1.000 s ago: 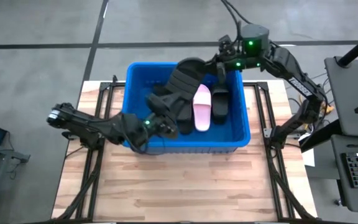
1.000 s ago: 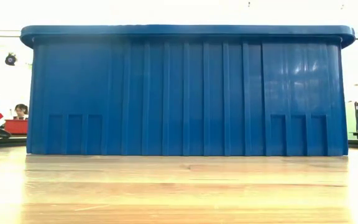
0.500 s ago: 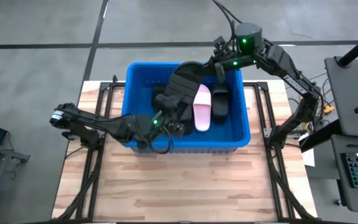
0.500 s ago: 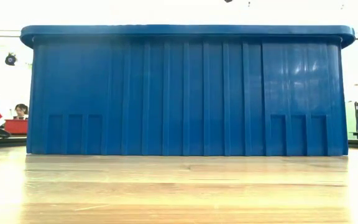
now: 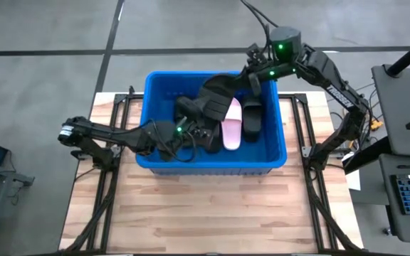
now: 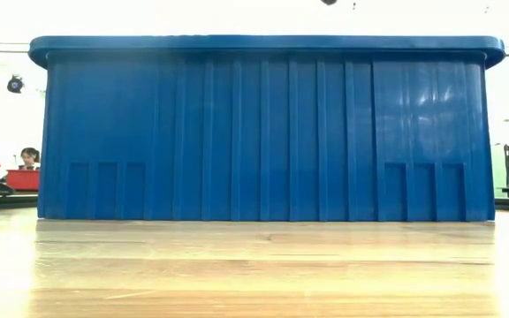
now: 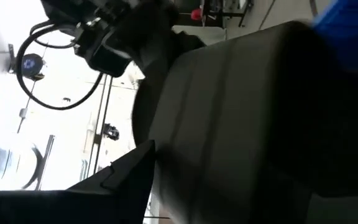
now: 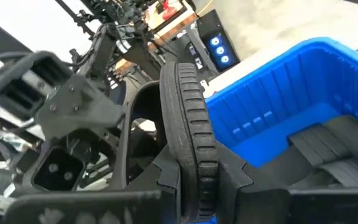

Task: Pick and place slides into bin
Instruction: Put the black slide into the bin

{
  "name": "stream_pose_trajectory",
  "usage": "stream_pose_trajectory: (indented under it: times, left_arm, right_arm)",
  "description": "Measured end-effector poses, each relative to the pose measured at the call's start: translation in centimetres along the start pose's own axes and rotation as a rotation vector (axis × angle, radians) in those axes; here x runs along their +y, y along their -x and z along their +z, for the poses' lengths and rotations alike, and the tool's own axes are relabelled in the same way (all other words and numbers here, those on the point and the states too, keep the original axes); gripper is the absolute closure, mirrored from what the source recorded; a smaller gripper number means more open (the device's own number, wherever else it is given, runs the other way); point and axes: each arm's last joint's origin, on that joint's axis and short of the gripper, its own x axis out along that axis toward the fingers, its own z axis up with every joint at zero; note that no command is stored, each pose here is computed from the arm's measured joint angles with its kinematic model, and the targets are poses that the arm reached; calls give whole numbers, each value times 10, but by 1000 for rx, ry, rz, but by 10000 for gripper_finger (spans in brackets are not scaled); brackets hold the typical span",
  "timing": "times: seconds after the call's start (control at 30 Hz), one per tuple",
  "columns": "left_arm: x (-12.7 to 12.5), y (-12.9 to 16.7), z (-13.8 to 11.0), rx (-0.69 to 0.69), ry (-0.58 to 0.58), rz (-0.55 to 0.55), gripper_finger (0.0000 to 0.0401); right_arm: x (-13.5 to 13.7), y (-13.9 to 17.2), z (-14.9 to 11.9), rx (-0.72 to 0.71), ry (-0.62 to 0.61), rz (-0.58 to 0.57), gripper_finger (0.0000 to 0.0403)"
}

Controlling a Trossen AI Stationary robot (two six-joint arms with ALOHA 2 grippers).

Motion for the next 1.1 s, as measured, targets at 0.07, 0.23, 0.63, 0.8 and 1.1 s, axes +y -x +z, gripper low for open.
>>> stream_pose_trajectory:
  times: [0.07,0.23,0.63,0.8,1.1]
  left_arm:
    - [2,-1,0,-1,23,11,186]
    - [9,-4,-3,8,208,52,266]
    - [12,-12,-12,98,310,68,398]
    - [9,-19,-22,144,420,67,399]
    - [-12,-32,-32,216,374,59,399]
  right_arm:
    - [0,0,0,2,3,4,363]
    - [0,0,0,0,0,4,363]
    - [0,2,1,-13,79,-8,311]
    - [-2,11,3,-59,143,-101,307]
    - [1,21,3,-87,162,-173,303]
